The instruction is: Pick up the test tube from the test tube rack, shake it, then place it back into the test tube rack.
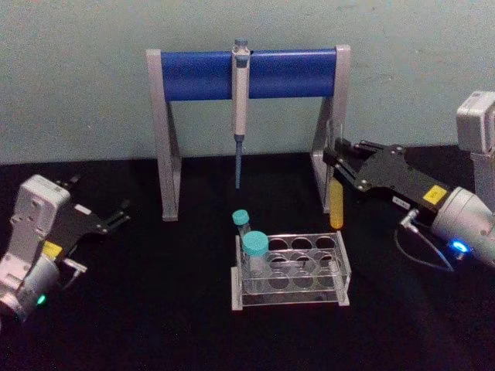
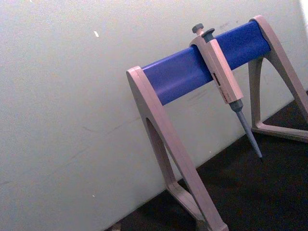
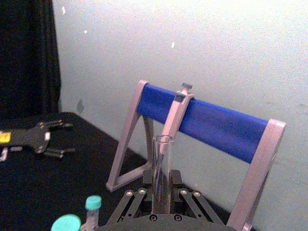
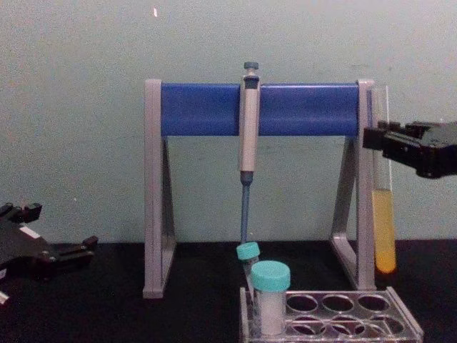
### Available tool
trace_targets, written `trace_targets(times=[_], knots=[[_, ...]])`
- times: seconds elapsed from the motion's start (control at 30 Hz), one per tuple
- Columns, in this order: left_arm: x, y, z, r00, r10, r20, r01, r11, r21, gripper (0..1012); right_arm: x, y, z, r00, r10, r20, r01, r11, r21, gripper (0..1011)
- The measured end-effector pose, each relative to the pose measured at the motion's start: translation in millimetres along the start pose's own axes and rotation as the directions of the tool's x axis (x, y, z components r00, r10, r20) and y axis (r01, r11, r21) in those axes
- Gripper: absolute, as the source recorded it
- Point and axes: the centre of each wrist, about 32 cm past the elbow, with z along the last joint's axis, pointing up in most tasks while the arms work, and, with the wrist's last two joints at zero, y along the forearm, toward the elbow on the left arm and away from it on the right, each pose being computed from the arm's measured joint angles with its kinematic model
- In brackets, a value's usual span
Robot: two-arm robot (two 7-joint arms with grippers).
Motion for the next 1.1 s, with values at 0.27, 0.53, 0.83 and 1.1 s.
trace_targets(times=[0.27,0.53,0.83,1.1], knots=[[0.0,0.0,0.0,1.0,0.0,0.0,0.0,1.0,0.0,1001,-3.5,13.4,-3.6,0.999,-0.021,-0.027,0.022,0.998,0.05,229],[0.0,0.0,0.0,1.0,0.0,0.0,0.0,1.0,0.0,1001,-7.6,20.3,-4.2,0.995,0.055,-0.084,-0.047,0.994,0.094,229],[0.0,0.0,0.0,1.0,0.0,0.0,0.0,1.0,0.0,1001,-5.1,14.9,-3.2,0.975,0.173,-0.138,-0.159,0.982,0.104,229],[0.0,0.0,0.0,1.0,0.0,0.0,0.0,1.0,0.0,1001,-2.1,3.0,-6.6,0.975,0.181,-0.131,-0.172,0.982,0.082,229]])
